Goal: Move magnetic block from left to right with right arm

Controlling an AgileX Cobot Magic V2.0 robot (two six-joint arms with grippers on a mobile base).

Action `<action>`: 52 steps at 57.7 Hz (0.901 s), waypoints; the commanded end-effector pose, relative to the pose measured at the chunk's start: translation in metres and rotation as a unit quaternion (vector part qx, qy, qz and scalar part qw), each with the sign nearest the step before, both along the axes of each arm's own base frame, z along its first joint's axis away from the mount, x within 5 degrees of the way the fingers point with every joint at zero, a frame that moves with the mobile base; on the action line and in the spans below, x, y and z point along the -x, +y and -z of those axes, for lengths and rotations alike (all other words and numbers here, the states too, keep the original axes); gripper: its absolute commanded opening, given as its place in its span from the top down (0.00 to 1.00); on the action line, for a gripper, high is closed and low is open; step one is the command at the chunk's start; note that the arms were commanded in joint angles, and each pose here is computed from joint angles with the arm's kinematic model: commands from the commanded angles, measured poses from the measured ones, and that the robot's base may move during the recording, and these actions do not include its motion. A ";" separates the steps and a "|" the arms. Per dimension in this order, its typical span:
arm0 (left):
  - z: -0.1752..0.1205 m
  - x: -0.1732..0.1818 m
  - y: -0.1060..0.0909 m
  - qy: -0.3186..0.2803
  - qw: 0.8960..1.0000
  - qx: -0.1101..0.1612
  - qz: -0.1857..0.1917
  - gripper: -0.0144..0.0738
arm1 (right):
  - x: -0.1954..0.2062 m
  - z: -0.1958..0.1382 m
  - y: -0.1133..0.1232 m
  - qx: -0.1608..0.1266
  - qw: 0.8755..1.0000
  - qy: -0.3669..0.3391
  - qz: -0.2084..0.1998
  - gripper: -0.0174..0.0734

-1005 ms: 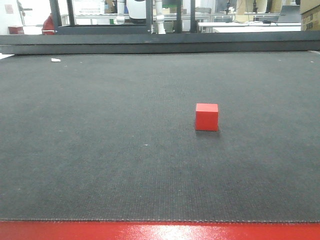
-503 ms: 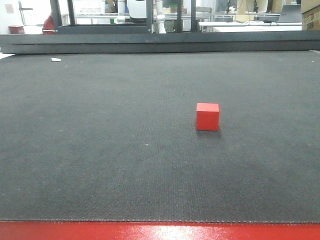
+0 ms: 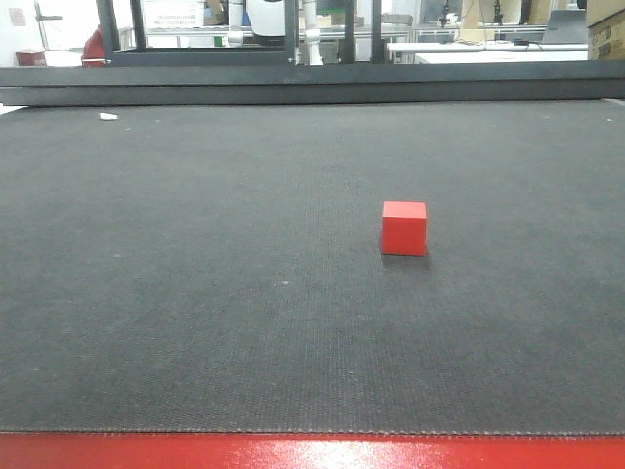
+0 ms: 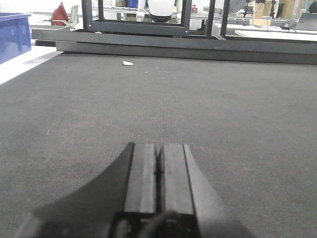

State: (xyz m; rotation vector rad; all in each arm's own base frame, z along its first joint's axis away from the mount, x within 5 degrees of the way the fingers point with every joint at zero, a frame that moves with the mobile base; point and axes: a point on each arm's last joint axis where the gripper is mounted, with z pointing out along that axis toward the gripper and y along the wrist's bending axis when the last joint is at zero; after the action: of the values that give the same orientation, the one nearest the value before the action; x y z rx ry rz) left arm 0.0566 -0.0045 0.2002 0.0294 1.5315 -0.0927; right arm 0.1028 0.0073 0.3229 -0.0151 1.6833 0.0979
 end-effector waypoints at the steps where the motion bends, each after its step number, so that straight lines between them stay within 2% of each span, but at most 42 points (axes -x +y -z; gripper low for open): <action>1: -0.006 0.001 0.001 -0.043 0.999 0.009 -0.004 0.98 | -0.023 -0.026 0.006 -0.001 1.000 -0.009 -0.019 0.17; 6: -0.006 0.001 0.001 -0.043 0.999 0.009 -0.004 0.98 | -0.044 -0.035 0.018 -0.020 0.997 0.046 -0.051 0.17; 10: -0.006 0.001 0.001 -0.043 0.999 0.009 -0.004 0.98 | -0.062 -0.042 0.031 -0.045 0.991 0.100 -0.075 0.17; 15: -0.006 0.001 0.001 -0.043 0.999 0.009 -0.004 0.98 | -0.087 -0.049 0.051 -0.075 0.978 0.173 -0.094 0.17; 21: -0.006 0.001 0.001 -0.043 0.999 0.009 -0.004 0.98 | -0.114 -0.054 0.075 -0.101 0.962 0.236 -0.096 0.17; 29: -0.006 0.001 0.001 -0.043 0.999 0.009 -0.004 0.98 | -0.150 -0.055 0.110 -0.101 0.943 0.309 -0.076 0.17; 41: -0.006 0.001 0.001 -0.043 0.999 0.009 -0.004 0.98 | -0.201 -0.028 0.151 -0.073 0.912 0.403 -0.024 0.18; 52: -0.006 0.001 0.001 -0.043 0.999 0.009 -0.004 0.98 | -0.231 0.002 0.172 -0.068 0.895 0.441 -0.003 0.18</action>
State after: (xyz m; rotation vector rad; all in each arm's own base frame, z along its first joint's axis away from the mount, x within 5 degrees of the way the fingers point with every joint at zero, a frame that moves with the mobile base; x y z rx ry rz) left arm 0.0566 -0.0045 0.2002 0.0294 1.5315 -0.0927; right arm 0.3268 0.1781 0.3040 0.1320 2.6600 0.2319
